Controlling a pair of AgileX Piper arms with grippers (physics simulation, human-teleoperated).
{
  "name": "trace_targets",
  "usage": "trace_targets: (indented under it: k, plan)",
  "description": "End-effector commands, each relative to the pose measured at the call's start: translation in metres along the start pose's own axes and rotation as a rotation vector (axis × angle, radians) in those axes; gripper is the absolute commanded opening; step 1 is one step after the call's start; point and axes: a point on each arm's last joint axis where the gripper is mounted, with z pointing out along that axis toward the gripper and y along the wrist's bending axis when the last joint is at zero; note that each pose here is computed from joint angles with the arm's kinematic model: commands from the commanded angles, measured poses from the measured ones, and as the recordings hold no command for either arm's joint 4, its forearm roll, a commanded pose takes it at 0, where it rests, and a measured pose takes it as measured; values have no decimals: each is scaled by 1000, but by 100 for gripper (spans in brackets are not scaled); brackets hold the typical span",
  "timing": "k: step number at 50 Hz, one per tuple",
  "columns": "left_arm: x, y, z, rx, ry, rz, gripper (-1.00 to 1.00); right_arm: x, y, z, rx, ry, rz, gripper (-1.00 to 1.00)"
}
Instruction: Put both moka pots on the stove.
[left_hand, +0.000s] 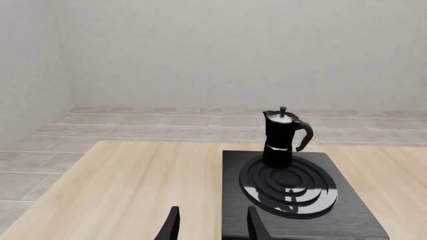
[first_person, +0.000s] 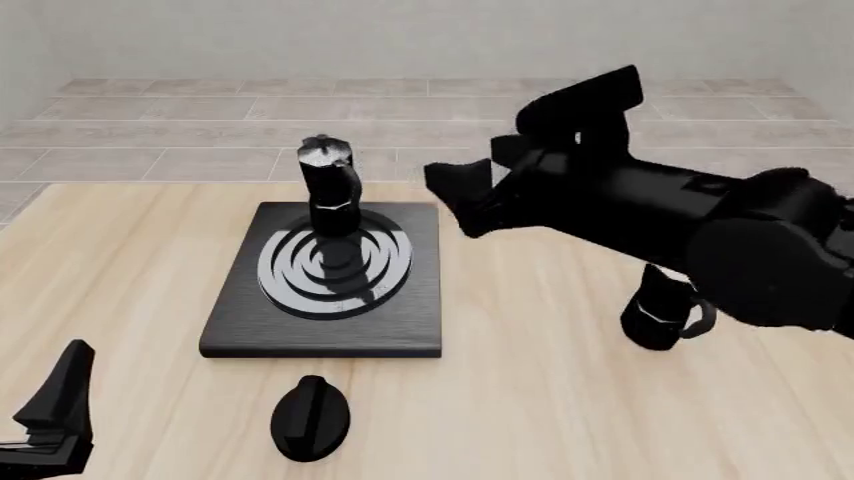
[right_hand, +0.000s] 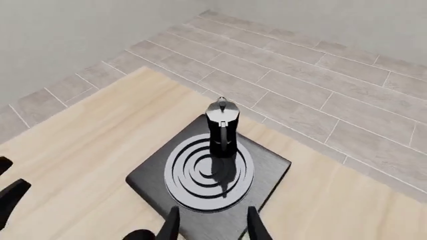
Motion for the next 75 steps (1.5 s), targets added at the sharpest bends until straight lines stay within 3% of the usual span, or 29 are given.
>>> trace_targets:
  k: [1,6,8,16,28,31,33,48,64,75]
  plan:
    - [0,0,0,3,3,5,100,26,-11,-58,39,-43,14,100]
    - [1,0,0,2,3,7,100,36,-16,-81,68,-58,32,100]
    - [1,0,0,3,4,8,100,40,-19,-91,85,-68,8,100]
    - [1,0,0,8,6,13,100,55,-27,-110,138,-65,53,100]
    - [1,0,0,8,1,16,100,77,-36,-154,257,-121,94,100]
    - [0,0,0,7,2,15,100,85,-39,-157,293,-110,84,100]
    - [-1,0,0,7,-2,11,100,98,-41,-160,321,-104,127,100]
    - [-1,-1,0,9,-7,13,100,136,-47,-173,440,-59,184,100]
    - [-1,-1,0,11,-9,19,100,167,-54,-172,534,-1,229,100]
    - [-1,-1,0,11,-6,20,100,169,-55,-172,540,3,241,100]
